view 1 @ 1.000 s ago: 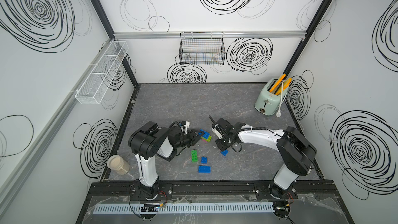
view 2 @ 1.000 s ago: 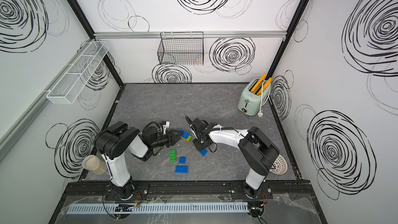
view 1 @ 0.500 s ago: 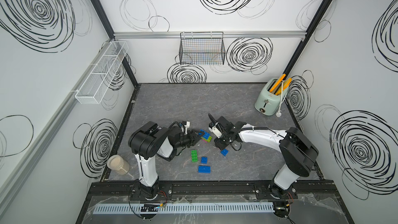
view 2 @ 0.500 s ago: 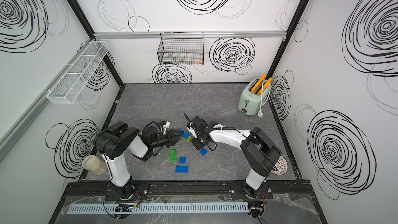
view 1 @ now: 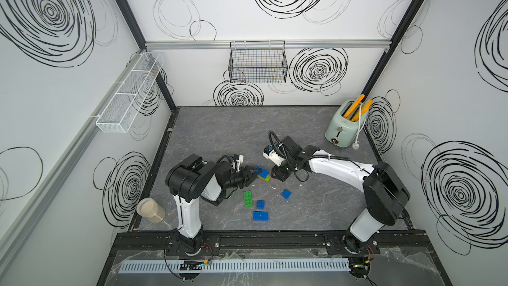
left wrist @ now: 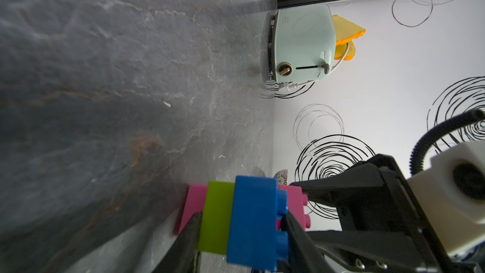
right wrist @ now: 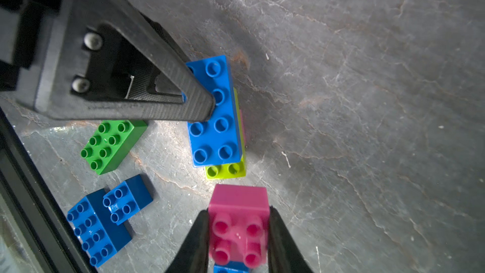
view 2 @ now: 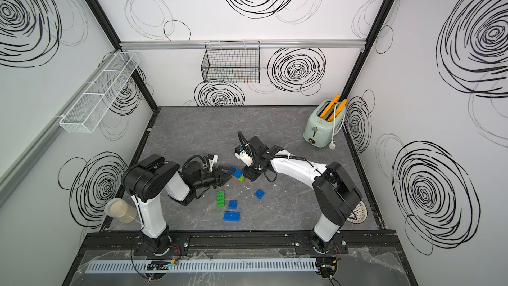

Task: Assemble a heart with lego
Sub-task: Assemble the lego brick with the lego brick.

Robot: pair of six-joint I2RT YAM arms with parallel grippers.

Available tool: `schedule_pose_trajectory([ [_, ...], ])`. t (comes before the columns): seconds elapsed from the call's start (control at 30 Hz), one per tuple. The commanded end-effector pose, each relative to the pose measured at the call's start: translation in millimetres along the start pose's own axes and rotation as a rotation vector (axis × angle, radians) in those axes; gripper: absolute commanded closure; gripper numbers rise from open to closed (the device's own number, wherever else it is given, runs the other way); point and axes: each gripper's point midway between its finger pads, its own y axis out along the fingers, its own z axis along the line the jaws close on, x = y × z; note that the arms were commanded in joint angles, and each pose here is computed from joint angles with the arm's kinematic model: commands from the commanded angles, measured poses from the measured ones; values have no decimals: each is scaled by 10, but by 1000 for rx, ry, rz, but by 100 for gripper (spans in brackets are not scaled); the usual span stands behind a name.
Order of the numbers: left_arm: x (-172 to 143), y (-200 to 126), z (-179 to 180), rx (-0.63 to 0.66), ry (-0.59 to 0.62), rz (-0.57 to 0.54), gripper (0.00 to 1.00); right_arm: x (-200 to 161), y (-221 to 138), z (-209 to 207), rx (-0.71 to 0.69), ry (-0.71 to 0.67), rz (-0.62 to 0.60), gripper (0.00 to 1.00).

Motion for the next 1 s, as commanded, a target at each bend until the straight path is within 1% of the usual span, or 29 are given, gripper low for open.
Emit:
schedule_pose_trajectory([
  [0.0, 11, 33, -149, -59, 56, 9, 69, 1, 21, 48, 41, -45, 30, 79],
  [0.23, 18, 37, -146, -58, 55, 9, 69, -39, 107, 66, 61, -48, 60, 79],
  [0.47, 13, 43, -139, -58, 52, 12, 69, -76, 118, 80, 69, -50, 61, 79],
  [0.97, 0, 45, -140, -57, 53, 17, 69, -95, 292, 171, 63, -105, 106, 79],
])
